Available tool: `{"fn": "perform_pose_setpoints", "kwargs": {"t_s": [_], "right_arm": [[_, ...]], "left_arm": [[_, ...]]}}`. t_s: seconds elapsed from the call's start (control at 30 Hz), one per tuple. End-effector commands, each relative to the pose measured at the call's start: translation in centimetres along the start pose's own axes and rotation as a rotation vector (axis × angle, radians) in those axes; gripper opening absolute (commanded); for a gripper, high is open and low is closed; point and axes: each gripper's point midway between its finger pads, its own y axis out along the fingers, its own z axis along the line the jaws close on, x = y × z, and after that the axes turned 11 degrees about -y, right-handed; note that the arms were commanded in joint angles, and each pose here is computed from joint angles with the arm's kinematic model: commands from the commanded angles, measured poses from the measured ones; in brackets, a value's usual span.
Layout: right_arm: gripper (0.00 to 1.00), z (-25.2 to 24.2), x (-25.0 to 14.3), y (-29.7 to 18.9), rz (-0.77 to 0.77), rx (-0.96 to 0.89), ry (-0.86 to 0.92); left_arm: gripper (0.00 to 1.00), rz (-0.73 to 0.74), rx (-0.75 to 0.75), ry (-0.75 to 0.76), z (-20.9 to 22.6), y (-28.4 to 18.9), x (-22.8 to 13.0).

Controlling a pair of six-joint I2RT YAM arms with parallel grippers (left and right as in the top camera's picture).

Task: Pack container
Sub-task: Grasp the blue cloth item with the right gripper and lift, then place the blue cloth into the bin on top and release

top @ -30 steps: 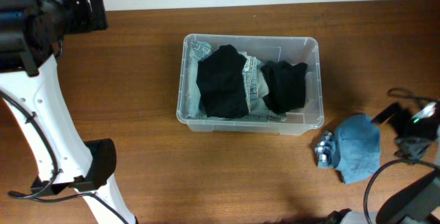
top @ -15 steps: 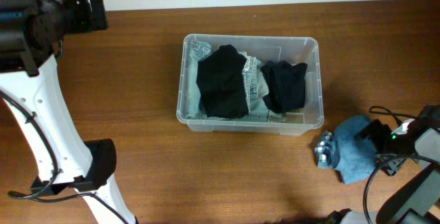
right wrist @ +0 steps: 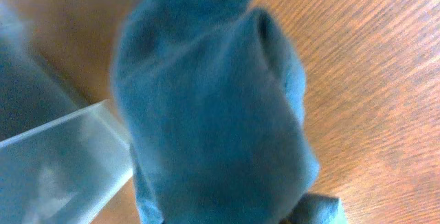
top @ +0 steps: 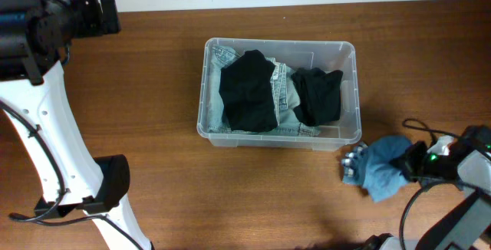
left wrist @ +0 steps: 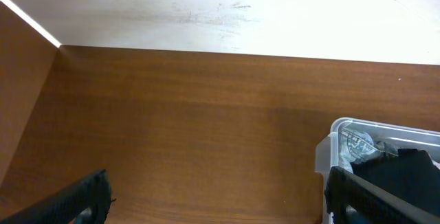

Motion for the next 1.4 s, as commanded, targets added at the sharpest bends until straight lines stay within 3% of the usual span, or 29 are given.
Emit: {"fn": "perform_pose_setpoints", "kwargs": {"t_s": [0.0,0.2,0.27,0.47,0.63,0.83,1.07,1.17,1.37], "right_arm": [[0.07,7.8,3.3,-7.7,-0.195,0.223,-0.142],[0.08,20.0,1.9,-18.4,-0.381,0.563,-0.471],[0.08,22.4,1.0,-19.2,-0.380,0.602,-0.534],[0.08,30.1,-2.9,-17.0,-0.303,0.706,-0.793],[0.07,35.2,-5.2,-9.7,-0.232,0.637,-0.928],[0.06,33.7,-3.6,0.1,-0.130,0.392,-0.756],[0.06,28.6,-0.4,8.1,-0.099,0.123,-0.666],[0.11,27.7,-0.2,9.1,-0.091,0.081,-0.696],[0.16,29.2,0.0,6.0,-0.161,0.111,-0.759]], "left_arm": [[1.00,-0.014,-0.006,-0.014,0.1,-0.5,0.2],[1.00,-0.014,-0.007,-0.014,0.1,-0.5,0.2],[1.00,-0.014,-0.006,-0.014,0.1,-0.5,0.2],[1.00,-0.014,-0.006,-0.014,0.1,-0.5,0.2],[1.00,-0.014,-0.006,-0.014,0.1,-0.5,0.2],[1.00,-0.014,-0.006,-0.014,0.1,-0.5,0.2],[1.00,-0.014,-0.007,-0.013,0.1,-0.5,0.2],[1.00,-0.014,-0.006,-0.014,0.1,-0.5,0.2],[1.00,-0.014,-0.006,-0.014,0.1,-0.5,0.2]]}}
